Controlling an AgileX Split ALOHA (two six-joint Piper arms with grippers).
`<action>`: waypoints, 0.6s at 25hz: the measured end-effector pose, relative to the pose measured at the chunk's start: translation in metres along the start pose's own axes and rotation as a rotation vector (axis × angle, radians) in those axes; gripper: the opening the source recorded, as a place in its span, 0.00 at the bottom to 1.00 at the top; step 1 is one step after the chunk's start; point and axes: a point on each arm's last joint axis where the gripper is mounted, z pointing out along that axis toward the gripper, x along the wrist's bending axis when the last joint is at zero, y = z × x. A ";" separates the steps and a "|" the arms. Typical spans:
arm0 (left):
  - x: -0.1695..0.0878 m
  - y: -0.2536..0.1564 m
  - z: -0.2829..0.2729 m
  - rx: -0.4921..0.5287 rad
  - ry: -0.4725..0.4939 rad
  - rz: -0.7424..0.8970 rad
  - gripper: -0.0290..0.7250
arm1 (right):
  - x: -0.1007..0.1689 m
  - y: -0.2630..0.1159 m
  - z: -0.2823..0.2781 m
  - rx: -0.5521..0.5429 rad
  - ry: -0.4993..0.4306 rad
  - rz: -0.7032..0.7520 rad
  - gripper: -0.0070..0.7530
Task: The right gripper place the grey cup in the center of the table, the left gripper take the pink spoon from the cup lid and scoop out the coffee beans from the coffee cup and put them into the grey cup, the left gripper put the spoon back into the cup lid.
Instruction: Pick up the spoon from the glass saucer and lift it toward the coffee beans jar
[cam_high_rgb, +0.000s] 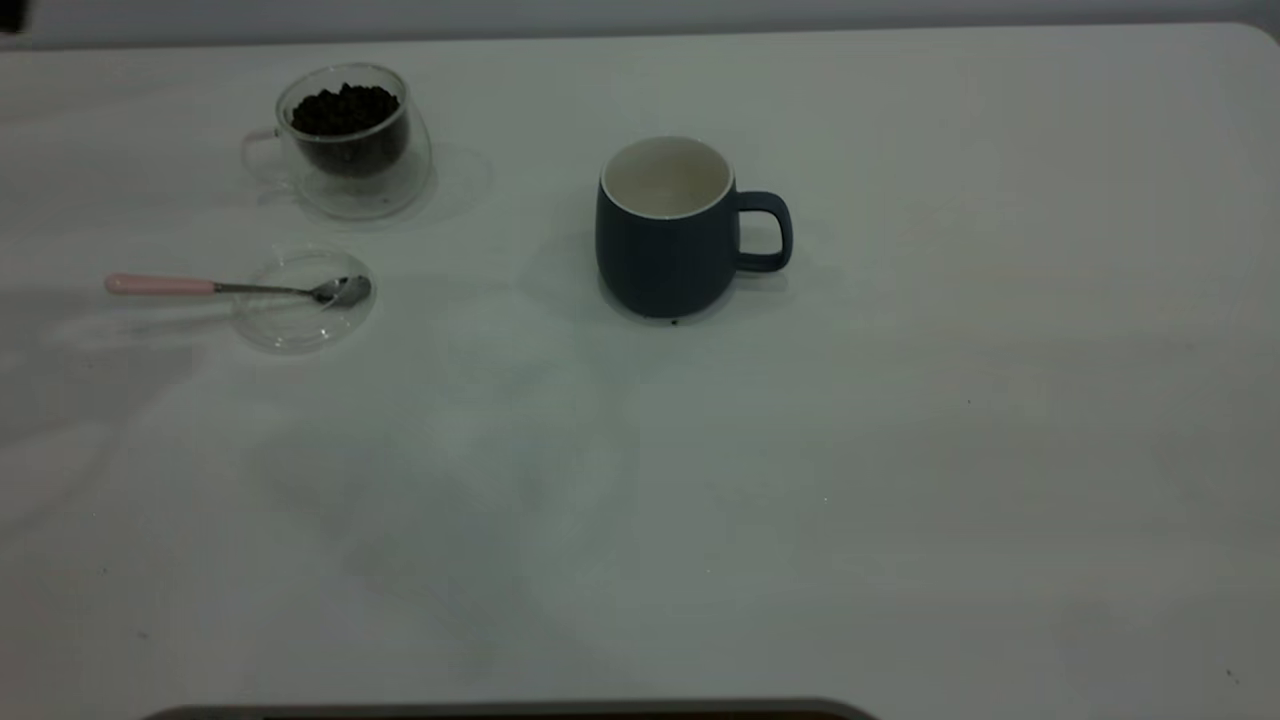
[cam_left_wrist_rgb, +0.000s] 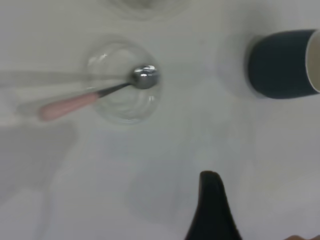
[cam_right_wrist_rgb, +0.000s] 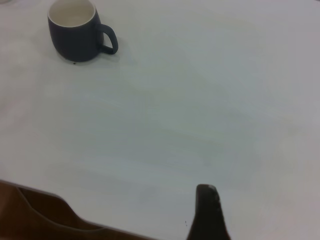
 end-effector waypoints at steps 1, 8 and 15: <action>0.012 -0.001 -0.003 -0.008 -0.013 -0.008 0.83 | 0.000 0.000 0.000 0.000 0.000 0.000 0.79; 0.079 -0.019 0.014 0.011 -0.102 -0.058 0.83 | 0.000 0.000 0.000 0.000 0.000 0.000 0.79; 0.121 -0.015 0.046 0.054 -0.157 -0.065 0.83 | 0.000 0.000 0.000 0.000 0.000 0.000 0.79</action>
